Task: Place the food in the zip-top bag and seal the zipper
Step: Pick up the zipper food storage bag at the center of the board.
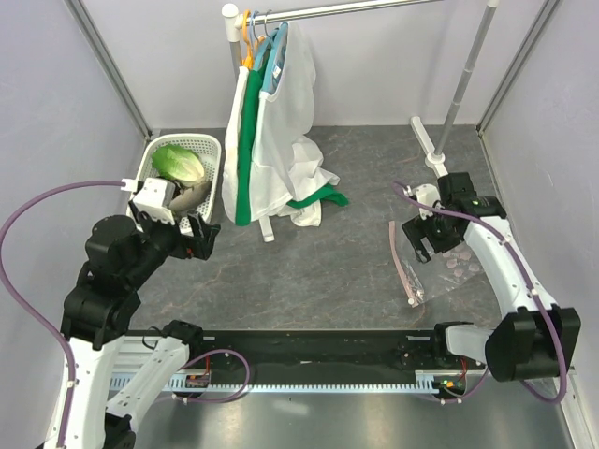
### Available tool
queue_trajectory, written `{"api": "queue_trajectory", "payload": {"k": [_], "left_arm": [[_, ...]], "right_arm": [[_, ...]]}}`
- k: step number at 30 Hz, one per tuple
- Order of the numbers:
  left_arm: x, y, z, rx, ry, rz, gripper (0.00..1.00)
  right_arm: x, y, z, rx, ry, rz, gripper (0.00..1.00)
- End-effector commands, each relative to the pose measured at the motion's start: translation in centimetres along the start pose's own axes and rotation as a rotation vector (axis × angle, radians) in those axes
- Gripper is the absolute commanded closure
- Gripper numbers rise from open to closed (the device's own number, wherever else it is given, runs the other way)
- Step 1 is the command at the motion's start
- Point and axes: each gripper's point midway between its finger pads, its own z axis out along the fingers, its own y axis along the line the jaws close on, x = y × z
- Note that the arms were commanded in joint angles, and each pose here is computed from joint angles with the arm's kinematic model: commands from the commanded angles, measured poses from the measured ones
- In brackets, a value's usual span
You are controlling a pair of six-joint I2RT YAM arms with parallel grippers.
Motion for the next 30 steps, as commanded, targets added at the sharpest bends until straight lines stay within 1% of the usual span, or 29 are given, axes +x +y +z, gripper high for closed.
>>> {"api": "queue_trajectory", "payload": {"k": [1, 5, 6, 9, 10, 12, 13, 16, 18, 20, 23, 24, 27, 28, 29, 30], "left_arm": [[-3.3, -0.1, -0.4, -0.022, -0.141, -0.122, 0.00], [-2.6, -1.1, 0.4, 0.034, -0.113, -0.168, 0.00], [-2.4, -1.3, 0.5, 0.044, -0.105, -0.177, 0.00], [-1.5, -1.8, 1.0, 0.074, -0.084, -0.182, 0.00], [-1.1, -1.8, 1.2, 0.075, -0.073, -0.183, 0.00], [-0.8, -1.9, 1.2, 0.079, -0.067, -0.188, 0.00], [-0.6, -1.9, 1.2, 0.083, -0.063, -0.189, 0.00], [-0.2, -1.9, 1.2, 0.082, -0.058, -0.199, 0.00], [0.0, -1.9, 1.3, 0.080, -0.054, -0.207, 0.00], [0.4, -1.9, 1.4, 0.079, -0.046, -0.216, 0.00], [0.5, -2.0, 1.1, 0.075, -0.038, -0.247, 0.00], [0.6, -1.9, 1.0, 0.067, -0.029, -0.259, 0.00], [1.0, -1.9, 0.3, 0.055, -0.019, -0.305, 0.00], [1.2, -1.9, 0.0, 0.054, -0.019, -0.314, 0.00], [1.3, -2.2, -0.5, 0.064, -0.028, -0.322, 0.00], [1.9, -2.4, -0.7, 0.078, -0.009, -0.324, 0.00]], "right_arm": [[0.4, -1.5, 1.9, 0.062, 0.050, -0.026, 0.08], [0.7, -1.6, 3.7, 0.049, 0.094, -0.029, 0.12], [0.7, -2.0, 3.8, 0.068, 0.104, -0.025, 0.13], [0.7, -1.6, 4.9, 0.044, 0.134, -0.035, 0.16], [1.0, -1.2, 5.5, 0.026, 0.160, -0.047, 0.18], [1.2, -0.8, 6.0, 0.006, 0.184, -0.065, 0.19], [1.3, 0.2, 6.4, -0.056, 0.198, -0.082, 0.20], [1.1, 1.7, 7.2, -0.141, 0.223, -0.092, 0.20], [1.1, 2.1, 7.8, -0.152, 0.238, -0.096, 0.20], [1.2, 2.2, 9.0, -0.142, 0.259, -0.091, 0.26], [1.3, 2.9, 9.9, -0.174, 0.274, -0.080, 0.42], [1.1, 3.2, 10.0, -0.187, 0.269, -0.073, 0.61], [0.5, 4.2, 9.6, -0.242, 0.256, -0.040, 1.00], [0.1, 4.6, 8.8, -0.263, 0.250, -0.031, 1.00], [-0.5, 5.7, 8.1, -0.328, 0.225, -0.020, 1.00], [-1.1, 6.2, 7.3, -0.355, 0.200, -0.009, 1.00]]}}
